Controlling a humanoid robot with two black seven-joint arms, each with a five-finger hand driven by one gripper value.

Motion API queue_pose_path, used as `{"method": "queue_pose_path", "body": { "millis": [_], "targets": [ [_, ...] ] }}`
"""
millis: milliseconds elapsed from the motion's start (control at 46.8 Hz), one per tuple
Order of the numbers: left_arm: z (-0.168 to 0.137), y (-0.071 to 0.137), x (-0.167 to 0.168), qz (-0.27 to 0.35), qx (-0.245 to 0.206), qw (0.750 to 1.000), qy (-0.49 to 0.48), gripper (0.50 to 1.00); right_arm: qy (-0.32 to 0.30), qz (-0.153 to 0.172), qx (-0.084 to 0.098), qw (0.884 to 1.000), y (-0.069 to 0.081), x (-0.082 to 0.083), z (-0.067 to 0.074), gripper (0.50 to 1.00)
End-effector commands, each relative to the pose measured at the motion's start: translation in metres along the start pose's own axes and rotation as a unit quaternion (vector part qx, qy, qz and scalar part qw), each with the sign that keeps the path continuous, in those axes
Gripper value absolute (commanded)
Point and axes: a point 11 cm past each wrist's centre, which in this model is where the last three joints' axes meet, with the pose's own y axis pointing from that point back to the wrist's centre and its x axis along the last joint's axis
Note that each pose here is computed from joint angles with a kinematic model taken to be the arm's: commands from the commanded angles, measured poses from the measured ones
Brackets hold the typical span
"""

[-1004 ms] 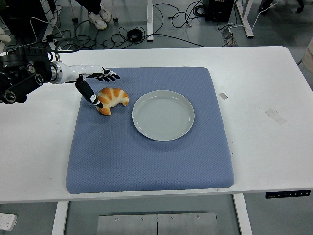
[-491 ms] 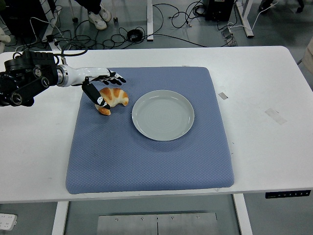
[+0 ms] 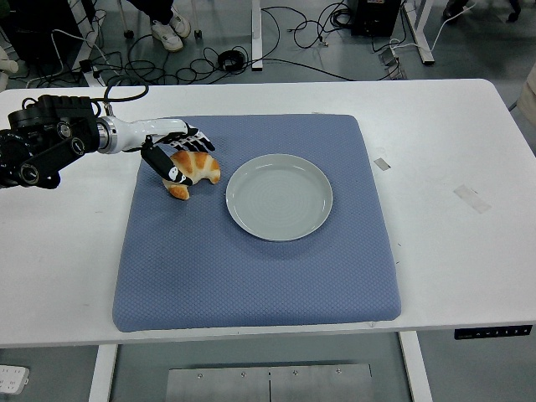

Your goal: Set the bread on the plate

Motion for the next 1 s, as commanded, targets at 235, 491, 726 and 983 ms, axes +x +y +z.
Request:
{"method": "queue_pose_path", "body": {
  "millis": [235, 491, 726, 983],
  "targets": [
    [-0.0012, -0.0003, -0.0017, 0.000, -0.001, 1.000, 0.006, 0.737, 0.000, 0.000, -0.001, 1.000, 0.0001, -0.0001, 0.0005, 1.000],
    [-0.0014, 0.0002, -0.0010, 0.003, -0.003, 1.000, 0.014, 0.683, 0.000, 0.000, 0.000, 1.000, -0.0001, -0.0001, -0.0004, 1.000],
    [-0.0014, 0.0002, -0.0011, 0.002, -0.003, 1.000, 0.014, 0.642, 0.000, 0.000, 0.001, 1.000, -0.0001, -0.0001, -0.0006, 1.000],
    [-0.0001, 0.0025, 0.0041, 0.008, -0.006, 1.000, 0.017, 0.628, -0.001, 0.000, 0.000, 1.000, 0.0001, -0.0001, 0.0003, 1.000]
  ]
}}
